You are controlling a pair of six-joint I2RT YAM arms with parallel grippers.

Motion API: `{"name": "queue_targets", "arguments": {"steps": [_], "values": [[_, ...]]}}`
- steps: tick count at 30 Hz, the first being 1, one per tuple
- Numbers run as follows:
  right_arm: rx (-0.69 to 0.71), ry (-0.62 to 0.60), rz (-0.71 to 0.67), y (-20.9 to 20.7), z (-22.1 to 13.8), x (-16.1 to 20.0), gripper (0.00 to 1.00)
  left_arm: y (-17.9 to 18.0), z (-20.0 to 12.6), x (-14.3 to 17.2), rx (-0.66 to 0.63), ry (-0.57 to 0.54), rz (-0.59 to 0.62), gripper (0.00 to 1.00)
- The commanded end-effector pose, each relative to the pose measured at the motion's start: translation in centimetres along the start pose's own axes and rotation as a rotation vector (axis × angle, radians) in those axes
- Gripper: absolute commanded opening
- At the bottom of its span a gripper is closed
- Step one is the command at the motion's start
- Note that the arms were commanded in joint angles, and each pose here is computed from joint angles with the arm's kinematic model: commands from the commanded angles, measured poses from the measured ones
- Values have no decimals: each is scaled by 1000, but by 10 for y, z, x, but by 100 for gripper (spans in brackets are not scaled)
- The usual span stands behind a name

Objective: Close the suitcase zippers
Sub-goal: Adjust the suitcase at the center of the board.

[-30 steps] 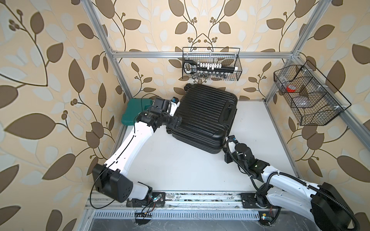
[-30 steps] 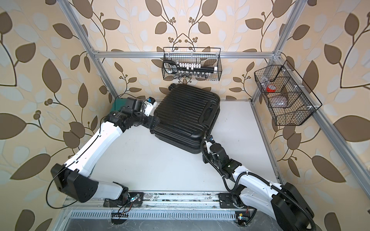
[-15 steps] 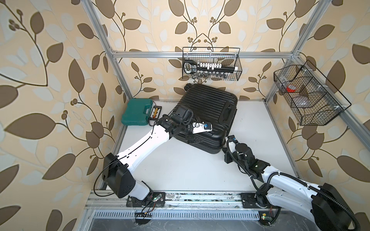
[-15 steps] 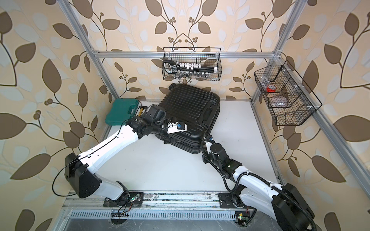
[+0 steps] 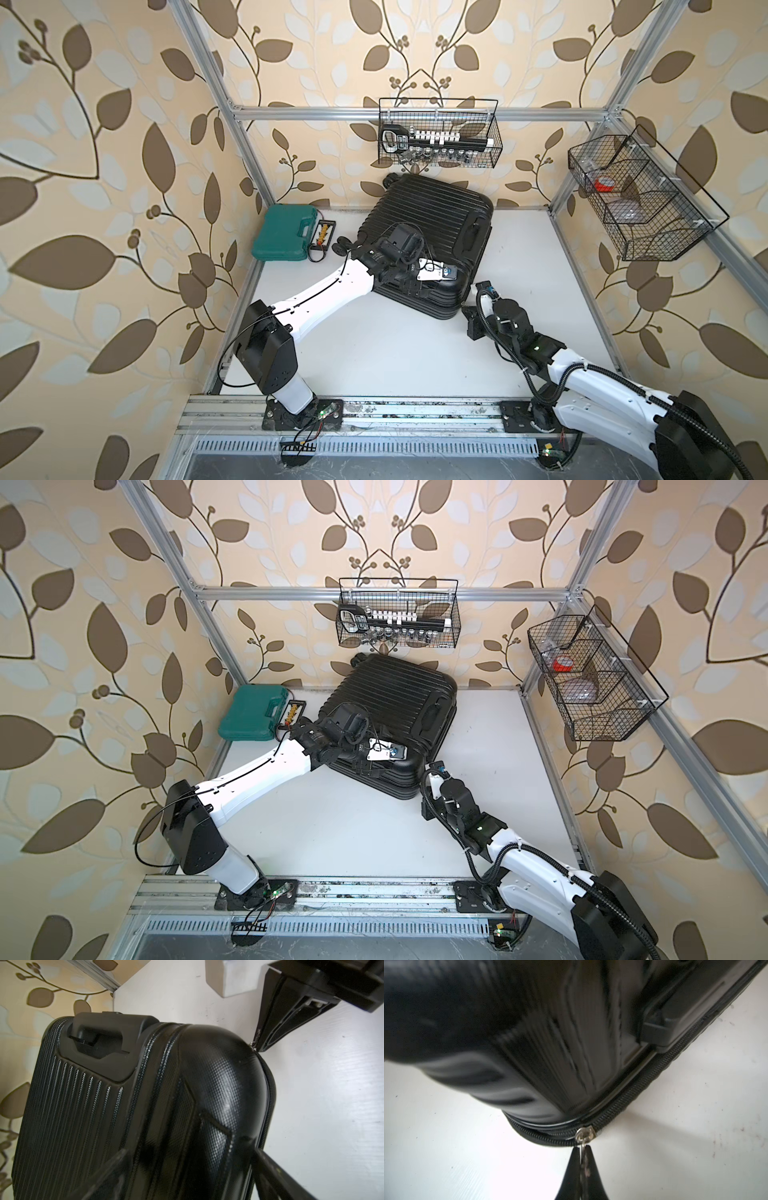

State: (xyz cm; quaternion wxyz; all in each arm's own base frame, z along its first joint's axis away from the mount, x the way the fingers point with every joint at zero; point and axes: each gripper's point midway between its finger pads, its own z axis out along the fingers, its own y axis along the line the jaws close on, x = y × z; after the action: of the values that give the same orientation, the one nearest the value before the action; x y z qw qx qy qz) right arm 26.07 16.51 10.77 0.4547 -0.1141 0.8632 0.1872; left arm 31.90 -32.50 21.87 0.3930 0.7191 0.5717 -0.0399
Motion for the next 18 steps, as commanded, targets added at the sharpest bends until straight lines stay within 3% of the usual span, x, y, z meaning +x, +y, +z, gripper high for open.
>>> {"name": "queue_targets", "arguments": {"steps": [1, 8, 18], "values": [[-161, -4, 12, 28, -9, 2, 0, 60, 0, 0, -241, 47, -74, 90], [-272, -10, -26, 47, -21, 5, 0, 72, 4, -4, -274, 46, -166, 88], [-432, -28, -80, 77, -27, -1, 0, 67, 6, -23, -221, -28, -241, 86]]}}
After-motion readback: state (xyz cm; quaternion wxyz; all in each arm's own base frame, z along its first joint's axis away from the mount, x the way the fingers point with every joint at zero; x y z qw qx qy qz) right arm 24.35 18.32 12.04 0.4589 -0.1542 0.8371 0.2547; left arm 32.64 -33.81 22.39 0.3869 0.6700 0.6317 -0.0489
